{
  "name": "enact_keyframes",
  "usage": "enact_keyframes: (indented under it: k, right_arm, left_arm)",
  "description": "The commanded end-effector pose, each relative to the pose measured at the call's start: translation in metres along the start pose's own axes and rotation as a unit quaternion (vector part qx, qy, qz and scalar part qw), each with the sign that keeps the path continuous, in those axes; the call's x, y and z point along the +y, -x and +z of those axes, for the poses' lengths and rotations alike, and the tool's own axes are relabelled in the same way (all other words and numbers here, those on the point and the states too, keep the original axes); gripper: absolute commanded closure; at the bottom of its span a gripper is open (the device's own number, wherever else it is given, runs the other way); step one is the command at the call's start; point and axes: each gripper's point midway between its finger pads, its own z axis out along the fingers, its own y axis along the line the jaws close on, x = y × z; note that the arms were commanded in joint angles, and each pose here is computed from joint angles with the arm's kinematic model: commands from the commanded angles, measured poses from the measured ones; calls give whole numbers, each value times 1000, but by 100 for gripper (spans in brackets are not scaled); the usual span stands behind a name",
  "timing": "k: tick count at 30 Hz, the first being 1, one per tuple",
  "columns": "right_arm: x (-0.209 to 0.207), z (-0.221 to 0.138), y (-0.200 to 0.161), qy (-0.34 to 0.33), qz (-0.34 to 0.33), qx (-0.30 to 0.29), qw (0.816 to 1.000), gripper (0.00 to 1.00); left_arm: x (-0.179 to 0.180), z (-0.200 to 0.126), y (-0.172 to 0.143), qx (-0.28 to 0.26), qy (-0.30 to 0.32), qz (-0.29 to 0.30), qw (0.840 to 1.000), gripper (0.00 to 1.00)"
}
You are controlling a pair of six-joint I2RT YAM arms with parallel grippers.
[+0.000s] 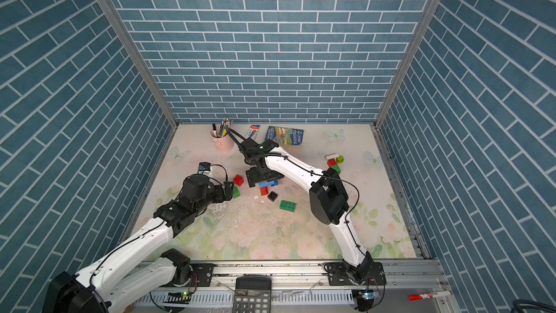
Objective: Assemble the letter r with lego
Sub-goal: Assemble the lego brick with the lego brick.
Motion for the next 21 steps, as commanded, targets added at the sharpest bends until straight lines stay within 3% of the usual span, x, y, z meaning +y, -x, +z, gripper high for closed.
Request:
enact_keyframes:
  k: [1, 5, 11, 16, 21]
  right_arm:
    - [-5, 2, -3, -18, -6, 1, 1000, 2]
    - [-4, -9, 1, -11, -5, -15, 1000, 2]
    - [-15, -59, 13, 4, -29, -71, 997, 1]
    - [-46, -86, -8, 46, -18, -82, 995, 1]
    - [-66, -89, -42, 86, -8, -82, 993, 1]
  left_arm:
    - [1, 0, -4, 3, 2, 2, 1000, 0]
    - [1, 1, -3, 2, 1, 2, 1000, 0]
    - [-7, 5, -2, 9, -17, 19, 1000, 0]
    - [-41, 13, 6, -1, -96, 58, 994, 0]
    - [-86, 26, 5, -12, -210, 138, 968, 2]
